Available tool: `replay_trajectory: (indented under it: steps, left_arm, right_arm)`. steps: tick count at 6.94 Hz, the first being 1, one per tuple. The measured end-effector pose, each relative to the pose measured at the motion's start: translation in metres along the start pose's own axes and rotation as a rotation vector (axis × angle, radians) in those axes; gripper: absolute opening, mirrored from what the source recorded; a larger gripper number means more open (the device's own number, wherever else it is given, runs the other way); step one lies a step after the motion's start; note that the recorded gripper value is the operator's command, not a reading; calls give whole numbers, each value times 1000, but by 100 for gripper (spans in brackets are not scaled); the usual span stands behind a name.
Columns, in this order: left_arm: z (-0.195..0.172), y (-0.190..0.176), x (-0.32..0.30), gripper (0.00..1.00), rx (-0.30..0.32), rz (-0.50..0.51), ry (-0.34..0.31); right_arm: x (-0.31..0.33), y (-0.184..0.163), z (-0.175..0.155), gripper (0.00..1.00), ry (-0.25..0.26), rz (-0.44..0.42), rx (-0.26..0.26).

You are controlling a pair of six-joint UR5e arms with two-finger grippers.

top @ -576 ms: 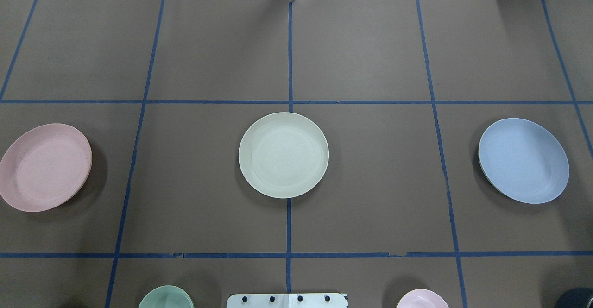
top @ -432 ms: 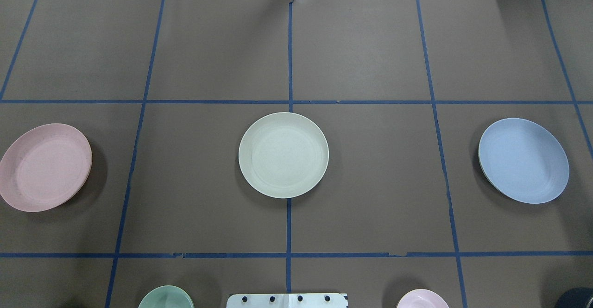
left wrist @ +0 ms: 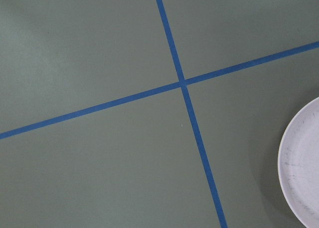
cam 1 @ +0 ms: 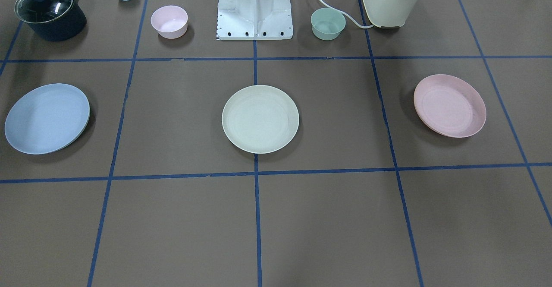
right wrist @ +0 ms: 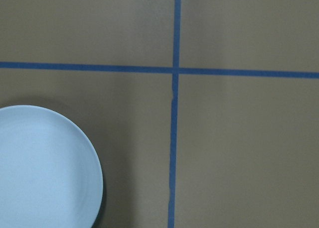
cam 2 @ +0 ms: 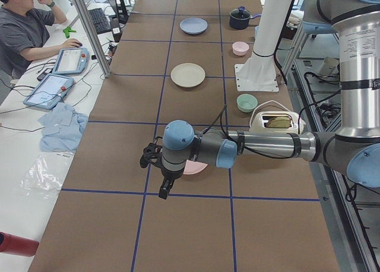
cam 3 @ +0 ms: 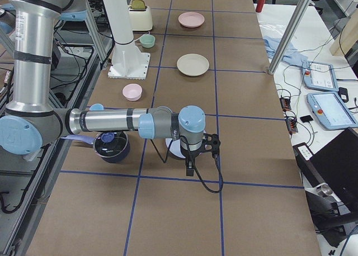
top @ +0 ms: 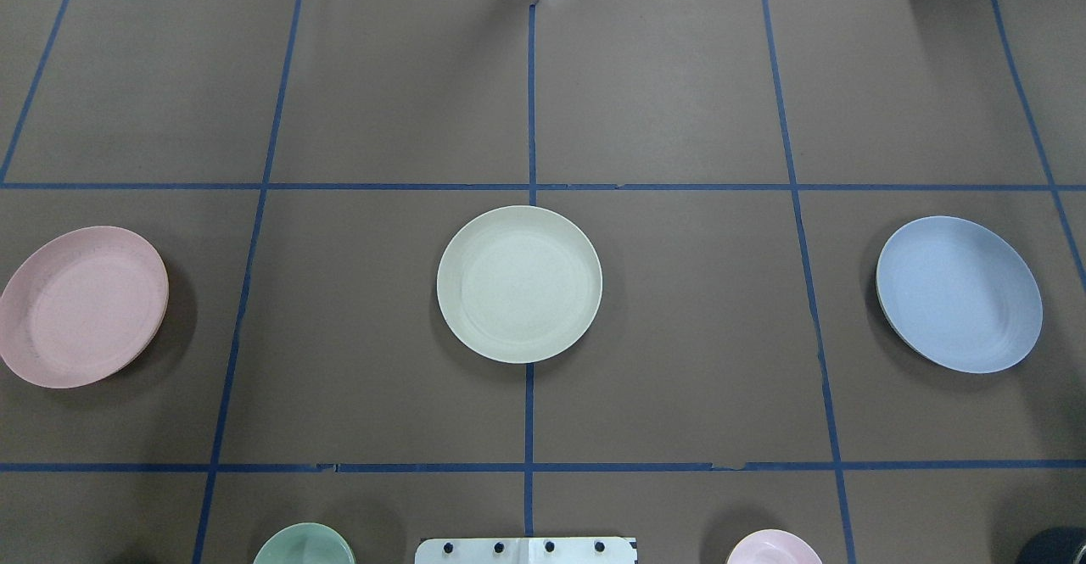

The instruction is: Stack three plates with pink and blue

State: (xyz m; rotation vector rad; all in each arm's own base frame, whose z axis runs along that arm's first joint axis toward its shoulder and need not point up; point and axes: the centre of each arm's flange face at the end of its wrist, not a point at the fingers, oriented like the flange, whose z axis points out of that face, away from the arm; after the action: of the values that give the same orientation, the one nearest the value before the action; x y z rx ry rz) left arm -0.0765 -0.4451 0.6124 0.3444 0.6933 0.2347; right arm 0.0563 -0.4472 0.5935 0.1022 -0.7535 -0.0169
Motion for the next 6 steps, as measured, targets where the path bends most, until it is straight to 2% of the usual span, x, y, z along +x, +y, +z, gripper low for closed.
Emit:
replay_trajectory:
  steps: [1, 2, 3, 5, 6]
  left_arm:
    - [-11, -14, 8, 100, 89, 76, -14]
    - [-28, -39, 18, 100, 223, 194, -36]
    - [-38, -62, 25, 100, 332, 285, -50]
    - [-28, -70, 26, 100, 418, 315, -28]
    - [-6, -65, 38, 100, 426, 315, 14]
  right_arm:
    - [-18, -15, -18, 100, -13, -81, 90]
    - [-29, -23, -28, 100, -21, -157, 171]
    - [-31, -25, -30, 100, -28, -203, 219]
    - [-27, -25, -22, 100, -46, -256, 272]
    - [-32, -26, -17, 100, -66, -252, 298]
